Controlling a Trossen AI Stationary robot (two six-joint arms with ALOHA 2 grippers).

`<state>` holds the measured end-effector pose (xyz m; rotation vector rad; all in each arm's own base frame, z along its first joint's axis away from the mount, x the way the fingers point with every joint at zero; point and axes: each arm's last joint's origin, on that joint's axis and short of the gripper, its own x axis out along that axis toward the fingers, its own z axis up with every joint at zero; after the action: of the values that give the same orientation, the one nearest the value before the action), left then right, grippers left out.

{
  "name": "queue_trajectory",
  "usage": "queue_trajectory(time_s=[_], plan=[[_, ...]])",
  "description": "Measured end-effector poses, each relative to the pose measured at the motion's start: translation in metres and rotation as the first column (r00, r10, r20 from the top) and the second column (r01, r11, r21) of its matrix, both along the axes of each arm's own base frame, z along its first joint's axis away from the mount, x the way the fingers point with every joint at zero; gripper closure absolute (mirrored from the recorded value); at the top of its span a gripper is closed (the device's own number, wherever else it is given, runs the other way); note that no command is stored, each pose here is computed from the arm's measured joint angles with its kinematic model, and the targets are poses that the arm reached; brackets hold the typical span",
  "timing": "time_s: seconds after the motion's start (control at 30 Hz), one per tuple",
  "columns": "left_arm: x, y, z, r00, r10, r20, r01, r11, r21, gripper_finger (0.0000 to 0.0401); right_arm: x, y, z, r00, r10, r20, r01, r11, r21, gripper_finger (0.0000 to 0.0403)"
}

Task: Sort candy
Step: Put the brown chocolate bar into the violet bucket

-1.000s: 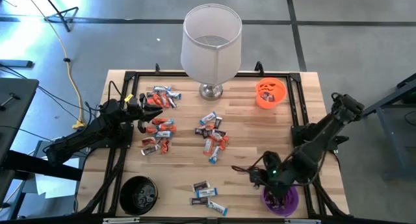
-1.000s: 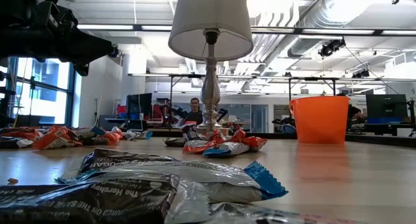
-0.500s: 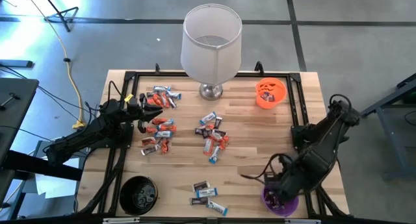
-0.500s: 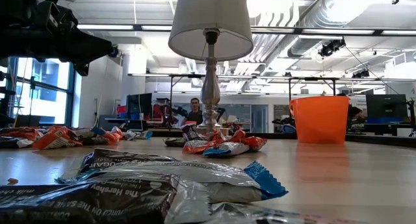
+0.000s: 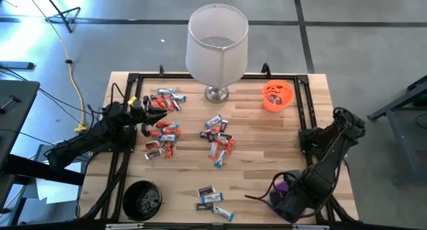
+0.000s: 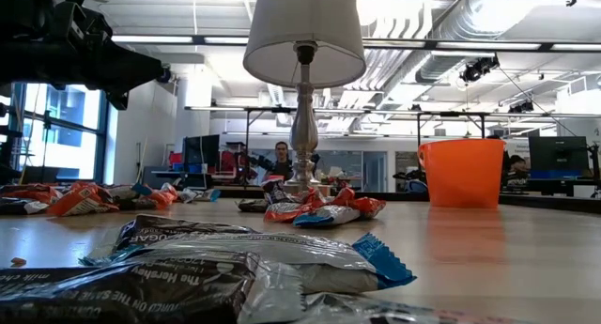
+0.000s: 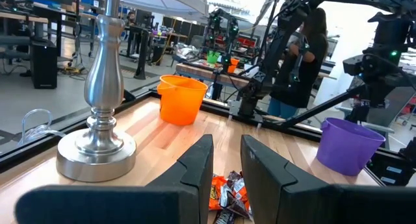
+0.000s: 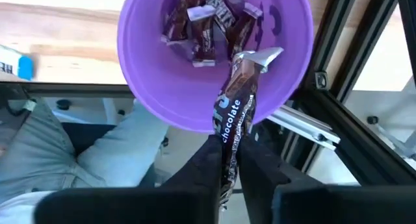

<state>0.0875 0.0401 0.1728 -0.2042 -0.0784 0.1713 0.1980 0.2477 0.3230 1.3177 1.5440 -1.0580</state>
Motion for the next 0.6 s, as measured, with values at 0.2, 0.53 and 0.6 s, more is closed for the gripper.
queue_trajectory(time_s=[0.2, 0.53, 0.6], plan=[[0.0, 0.0, 0.0, 1.0, 0.0, 0.0, 0.0, 1.0, 0.0, 0.0337, 0.0, 0.001, 0.0, 1.0, 0.008, -0.014, -0.008, 1.0, 0.016, 0.0295], [0.0, 0.0, 0.0, 1.0, 0.0, 0.0, 0.0, 1.0, 0.0, 0.0337, 0.019, -0.022, 0.002, 0.985, 0.024, 0.17, -0.001, 0.991, -0.134, 0.025], [0.0, 0.0, 0.0, 1.0, 0.0, 0.0, 0.0, 1.0, 0.0, 0.0337, 0.03, -0.036, 0.003, 0.97, 0.059, 0.237, -0.008, 0.978, -0.211, 0.0251]])
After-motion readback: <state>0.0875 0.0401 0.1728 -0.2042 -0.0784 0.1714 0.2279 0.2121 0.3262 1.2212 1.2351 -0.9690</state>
